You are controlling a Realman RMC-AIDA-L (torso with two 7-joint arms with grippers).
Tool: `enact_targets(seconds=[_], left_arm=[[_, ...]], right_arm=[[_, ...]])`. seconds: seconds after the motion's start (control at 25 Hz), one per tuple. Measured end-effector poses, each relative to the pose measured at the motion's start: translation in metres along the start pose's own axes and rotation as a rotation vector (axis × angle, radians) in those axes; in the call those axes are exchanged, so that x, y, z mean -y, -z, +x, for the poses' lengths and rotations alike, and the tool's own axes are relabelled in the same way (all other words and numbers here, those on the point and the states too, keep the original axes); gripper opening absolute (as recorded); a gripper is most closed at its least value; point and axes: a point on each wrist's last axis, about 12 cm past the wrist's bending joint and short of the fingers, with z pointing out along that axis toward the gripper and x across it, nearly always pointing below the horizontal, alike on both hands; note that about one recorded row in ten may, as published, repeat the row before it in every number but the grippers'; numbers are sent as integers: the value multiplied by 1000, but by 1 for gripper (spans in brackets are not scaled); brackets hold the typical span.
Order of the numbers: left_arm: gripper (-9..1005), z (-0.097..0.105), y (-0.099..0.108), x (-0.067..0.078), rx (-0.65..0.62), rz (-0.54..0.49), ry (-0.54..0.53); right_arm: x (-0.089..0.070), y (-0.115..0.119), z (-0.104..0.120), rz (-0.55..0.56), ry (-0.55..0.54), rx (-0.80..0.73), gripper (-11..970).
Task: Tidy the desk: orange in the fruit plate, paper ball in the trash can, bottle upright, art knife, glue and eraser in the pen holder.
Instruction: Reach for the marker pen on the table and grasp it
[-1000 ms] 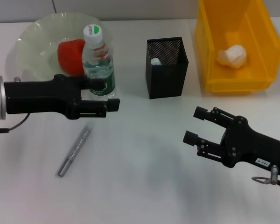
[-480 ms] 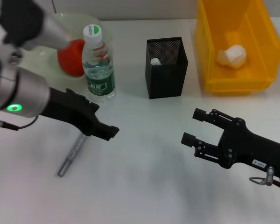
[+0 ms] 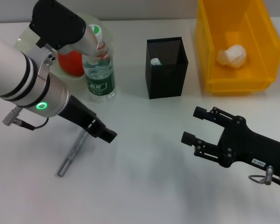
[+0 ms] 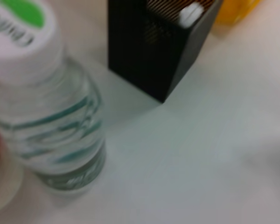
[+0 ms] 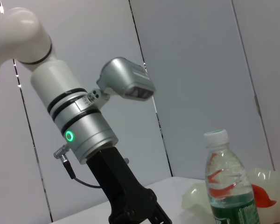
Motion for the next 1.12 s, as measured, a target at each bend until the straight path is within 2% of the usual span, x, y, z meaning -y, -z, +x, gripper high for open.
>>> enact_targets(seconds=[0.36, 1.12], left_arm=[[785, -2, -8, -7, -93, -43, 45], [749, -11, -27, -13, -144, -41, 50]], right_arm=[[7, -6, -2, 11, 22, -20, 762], [8, -12, -2, 0, 50, -21, 763]])
